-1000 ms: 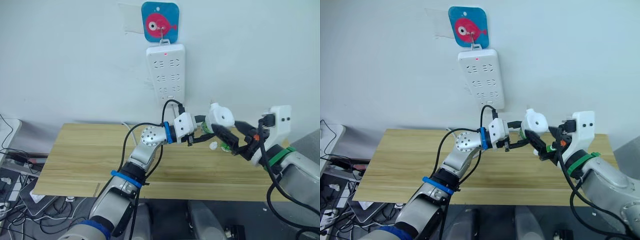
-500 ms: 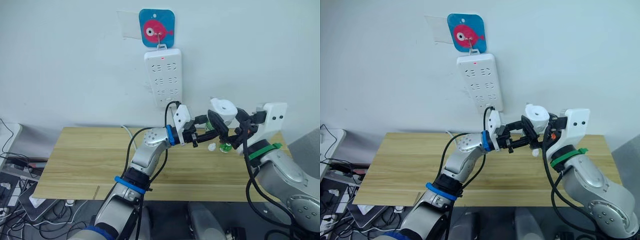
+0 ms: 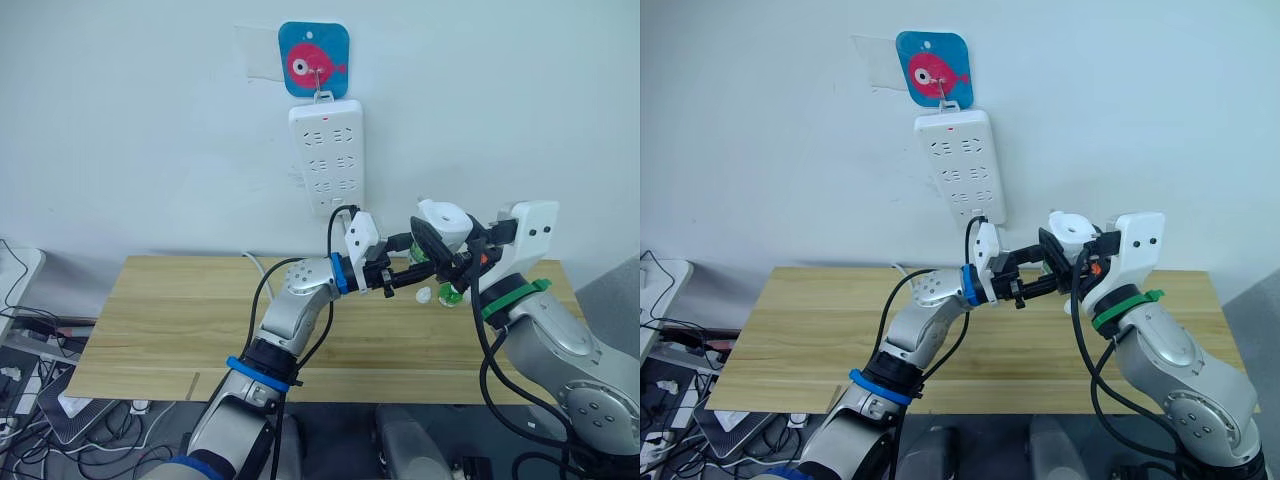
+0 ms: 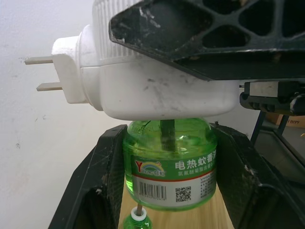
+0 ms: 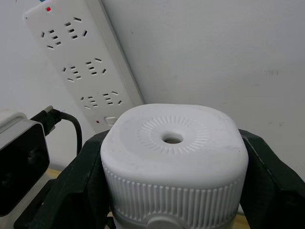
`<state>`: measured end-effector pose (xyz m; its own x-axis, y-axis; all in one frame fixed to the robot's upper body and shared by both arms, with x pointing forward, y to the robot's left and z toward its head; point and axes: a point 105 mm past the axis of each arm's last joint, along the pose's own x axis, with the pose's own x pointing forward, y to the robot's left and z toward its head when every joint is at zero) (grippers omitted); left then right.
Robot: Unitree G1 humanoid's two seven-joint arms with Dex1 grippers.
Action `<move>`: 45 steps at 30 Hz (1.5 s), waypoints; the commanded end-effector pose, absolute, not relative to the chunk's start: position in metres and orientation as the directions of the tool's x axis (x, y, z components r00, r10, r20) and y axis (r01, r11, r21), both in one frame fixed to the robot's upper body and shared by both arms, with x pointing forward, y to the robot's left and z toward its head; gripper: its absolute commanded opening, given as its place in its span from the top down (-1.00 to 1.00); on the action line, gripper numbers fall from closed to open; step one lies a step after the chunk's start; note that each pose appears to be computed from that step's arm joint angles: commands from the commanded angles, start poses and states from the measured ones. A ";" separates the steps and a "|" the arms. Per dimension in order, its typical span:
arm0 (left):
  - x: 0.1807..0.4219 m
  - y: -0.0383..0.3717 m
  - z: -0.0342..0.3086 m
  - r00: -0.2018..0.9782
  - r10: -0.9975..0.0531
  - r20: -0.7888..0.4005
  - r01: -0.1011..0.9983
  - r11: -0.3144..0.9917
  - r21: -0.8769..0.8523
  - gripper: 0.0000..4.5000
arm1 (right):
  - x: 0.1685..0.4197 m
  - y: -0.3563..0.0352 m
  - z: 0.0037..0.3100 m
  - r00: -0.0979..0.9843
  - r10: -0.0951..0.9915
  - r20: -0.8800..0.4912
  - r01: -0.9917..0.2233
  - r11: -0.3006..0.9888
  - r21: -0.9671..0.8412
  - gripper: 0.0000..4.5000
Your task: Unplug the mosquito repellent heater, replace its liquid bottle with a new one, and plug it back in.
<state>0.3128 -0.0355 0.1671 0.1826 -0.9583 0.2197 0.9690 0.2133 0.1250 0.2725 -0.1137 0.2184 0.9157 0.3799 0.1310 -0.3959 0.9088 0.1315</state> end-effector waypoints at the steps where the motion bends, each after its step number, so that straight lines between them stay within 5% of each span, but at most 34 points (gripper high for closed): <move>1: 0.308 -0.031 0.186 0.146 -0.949 0.279 0.962 0.203 0.185 -0.44 | 0.273 -0.117 0.227 0.916 0.364 0.168 -0.386 0.914 0.122 -0.36; 6: 0.324 -0.005 0.191 0.164 -0.954 0.249 0.952 0.220 0.215 -1.00 | 0.279 -0.129 0.226 0.932 0.318 0.175 -0.339 0.935 0.106 -0.36; 12: 0.329 0.038 0.197 0.187 -0.964 0.190 0.956 0.223 0.191 -1.00 | 0.279 -0.131 0.215 0.929 0.341 0.144 -0.358 0.927 0.115 -0.36; 17: 0.326 0.074 0.204 0.324 -0.925 0.196 0.925 0.354 0.140 -1.00 | 0.281 -0.125 0.215 0.912 0.383 0.145 -0.397 0.914 0.087 -0.36; 22: 0.331 0.110 0.206 0.507 -0.832 0.224 0.841 0.535 0.084 -0.52 | 0.283 -0.120 0.218 0.894 0.419 0.162 -0.434 0.898 0.072 -0.36; 28: 0.349 0.143 0.203 0.611 -0.761 0.219 0.771 0.635 0.054 -0.52 | 0.279 -0.096 0.225 0.814 0.552 0.180 -0.570 0.819 0.064 -0.36; 45: 0.400 0.115 0.214 0.365 -0.923 0.124 0.921 0.377 0.094 -0.52 | 0.278 -0.091 0.208 0.788 0.597 0.147 -0.609 0.792 0.047 -0.36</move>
<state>0.3999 0.1218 0.2072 0.4036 -0.9067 0.1226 0.9096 0.4120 0.0528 0.2825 -0.0898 0.1919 0.8011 0.5940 0.0739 -0.5984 0.7977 0.0750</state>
